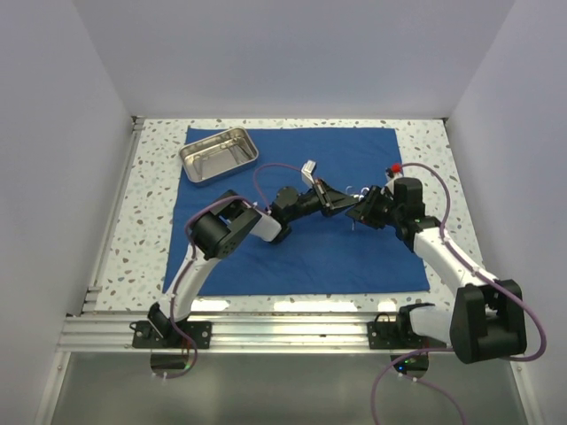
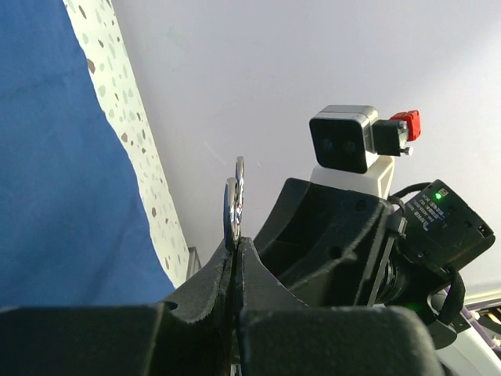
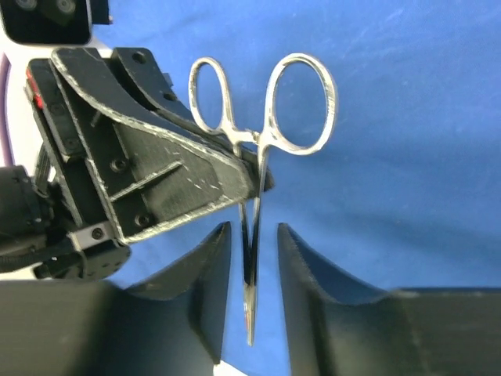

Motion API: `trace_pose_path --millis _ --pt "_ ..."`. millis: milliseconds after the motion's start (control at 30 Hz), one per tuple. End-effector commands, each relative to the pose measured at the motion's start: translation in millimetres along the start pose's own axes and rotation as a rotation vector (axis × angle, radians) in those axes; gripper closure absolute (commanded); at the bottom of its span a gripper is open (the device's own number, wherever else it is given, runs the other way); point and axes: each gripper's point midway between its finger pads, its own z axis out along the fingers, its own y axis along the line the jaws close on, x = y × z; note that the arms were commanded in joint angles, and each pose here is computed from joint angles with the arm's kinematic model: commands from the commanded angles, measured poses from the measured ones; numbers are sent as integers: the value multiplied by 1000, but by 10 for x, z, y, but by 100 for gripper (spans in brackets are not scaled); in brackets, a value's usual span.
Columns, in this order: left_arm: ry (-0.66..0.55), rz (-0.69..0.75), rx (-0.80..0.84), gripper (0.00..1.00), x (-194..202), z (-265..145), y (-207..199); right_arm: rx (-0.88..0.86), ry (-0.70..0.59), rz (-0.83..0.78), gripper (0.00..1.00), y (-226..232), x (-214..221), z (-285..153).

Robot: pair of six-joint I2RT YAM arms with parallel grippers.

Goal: Open and lay out the surgical kit
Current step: Place the medical item in the surgical kit.

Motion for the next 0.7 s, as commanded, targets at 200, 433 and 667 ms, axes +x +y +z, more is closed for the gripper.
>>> trace_pose_path --millis 200,433,667 --pt "-42 127 254 100 -85 -39 -610 11 -50 -40 100 62 -149 -64" --pt "55 283 -14 49 -113 8 -153 121 -55 -59 100 -138 -181 -70" --pt "-3 512 -408 9 -642 -386 177 168 -30 -59 100 -239 -173 3"
